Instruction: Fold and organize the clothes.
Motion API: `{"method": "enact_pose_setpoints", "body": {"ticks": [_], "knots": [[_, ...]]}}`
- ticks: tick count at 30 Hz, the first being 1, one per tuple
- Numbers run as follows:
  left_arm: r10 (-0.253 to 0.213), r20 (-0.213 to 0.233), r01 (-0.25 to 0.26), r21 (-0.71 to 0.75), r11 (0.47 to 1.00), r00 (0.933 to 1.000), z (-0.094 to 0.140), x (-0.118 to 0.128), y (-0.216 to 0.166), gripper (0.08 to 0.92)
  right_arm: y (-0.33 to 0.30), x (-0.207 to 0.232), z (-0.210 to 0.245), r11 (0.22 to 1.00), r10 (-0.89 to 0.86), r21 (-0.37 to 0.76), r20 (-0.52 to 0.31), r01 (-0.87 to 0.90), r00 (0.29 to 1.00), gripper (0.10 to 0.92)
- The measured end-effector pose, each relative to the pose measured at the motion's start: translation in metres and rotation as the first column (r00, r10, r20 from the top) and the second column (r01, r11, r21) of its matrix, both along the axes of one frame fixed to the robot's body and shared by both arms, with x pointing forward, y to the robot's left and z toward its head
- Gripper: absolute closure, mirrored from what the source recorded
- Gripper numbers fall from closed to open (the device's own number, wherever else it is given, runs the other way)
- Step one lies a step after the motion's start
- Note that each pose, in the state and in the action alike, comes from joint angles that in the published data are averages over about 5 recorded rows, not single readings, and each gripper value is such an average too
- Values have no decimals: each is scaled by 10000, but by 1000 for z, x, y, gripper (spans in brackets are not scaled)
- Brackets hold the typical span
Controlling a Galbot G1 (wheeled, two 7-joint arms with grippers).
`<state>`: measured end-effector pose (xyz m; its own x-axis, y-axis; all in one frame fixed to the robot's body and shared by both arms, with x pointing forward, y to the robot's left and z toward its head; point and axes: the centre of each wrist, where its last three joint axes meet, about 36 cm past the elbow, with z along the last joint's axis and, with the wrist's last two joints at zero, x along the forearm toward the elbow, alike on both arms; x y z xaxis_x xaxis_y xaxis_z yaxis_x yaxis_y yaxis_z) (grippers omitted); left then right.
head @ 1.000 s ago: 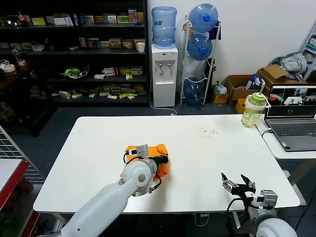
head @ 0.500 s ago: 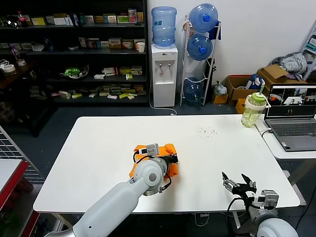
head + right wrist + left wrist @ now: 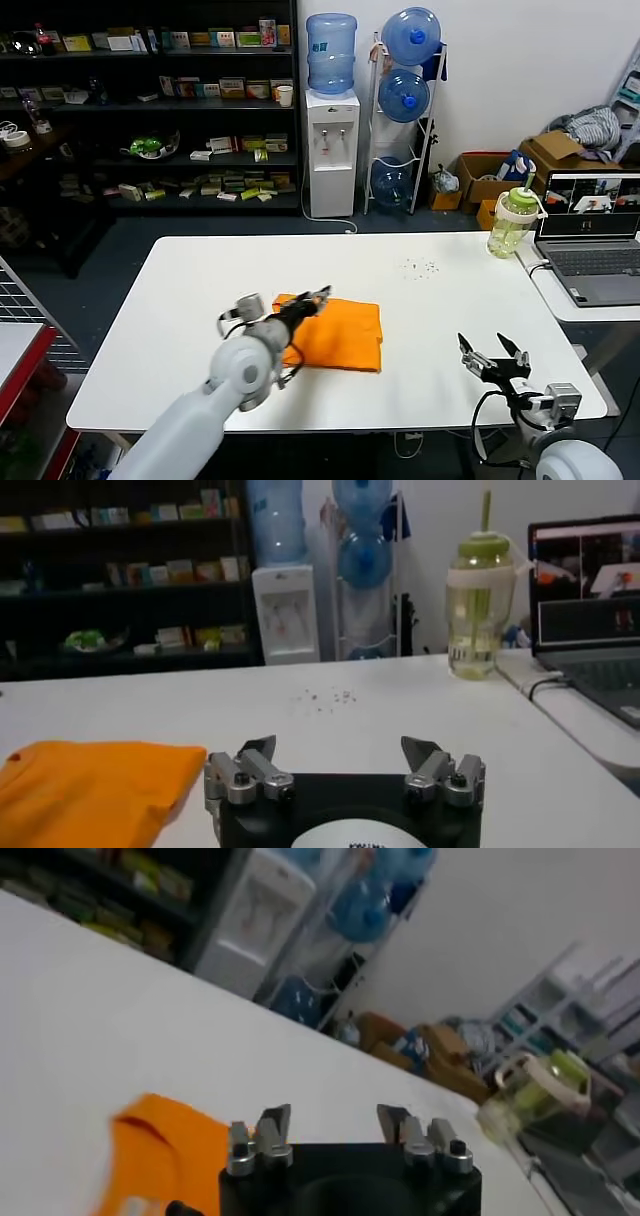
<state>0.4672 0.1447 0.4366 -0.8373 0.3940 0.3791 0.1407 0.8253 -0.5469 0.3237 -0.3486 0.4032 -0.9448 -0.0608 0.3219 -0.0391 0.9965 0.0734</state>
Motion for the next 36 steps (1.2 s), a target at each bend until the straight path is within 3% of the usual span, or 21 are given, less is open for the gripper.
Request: {"method": "enact_pose_setpoints", "body": {"ticks": [3,5,7,10,12,15,17,20,23,27,36], "knots": [[752,926,-747,-92,9972,9929,-18,-17,46,291,-11,-3,-2,10000,71,-1,447,-71,9990,200],[1213,1541,-1216,-79,9926,9806,-30,-32,75,236,-17,-5,-5,9999,101,30,717,-104,9974,200],[1591,2147,-1632,12,9866,9636,-42,-50,101,202,-21,-7,-8,9999,117,56,968,-123,9952,200],[1921,3078,-2122,329,9767,9319,-59,-77,134,180,-26,-10,-14,9999,137,58,1361,-147,9906,200],[1971,3752,-2356,594,9700,9058,-67,-92,152,177,-29,-13,-18,9999,152,11,1658,-156,9860,200],[1826,4678,-2553,965,9620,8648,-75,-111,171,177,-28,-18,-25,9997,222,-91,2110,-207,9772,200],[1634,5137,-2594,1206,9582,8422,-79,-123,178,177,-26,-22,-31,9995,299,-166,2362,-267,9713,200],[1306,5663,-2619,1568,9523,8138,-85,-139,184,177,-21,-30,-40,9989,402,-335,2669,-324,9629,200],[1034,6032,-2662,1869,9456,7908,-89,-153,189,177,-18,-37,-48,9980,462,-557,2935,-311,9548,200],[821,6250,-2711,2135,9386,7763,-96,-169,191,177,-15,-44,-56,9961,509,-844,3230,-248,9450,200],[497,6383,-2718,2548,9280,7682,-109,-192,194,177,-8,-52,-70,9923,530,-1240,3660,-78,9291,200]]}}
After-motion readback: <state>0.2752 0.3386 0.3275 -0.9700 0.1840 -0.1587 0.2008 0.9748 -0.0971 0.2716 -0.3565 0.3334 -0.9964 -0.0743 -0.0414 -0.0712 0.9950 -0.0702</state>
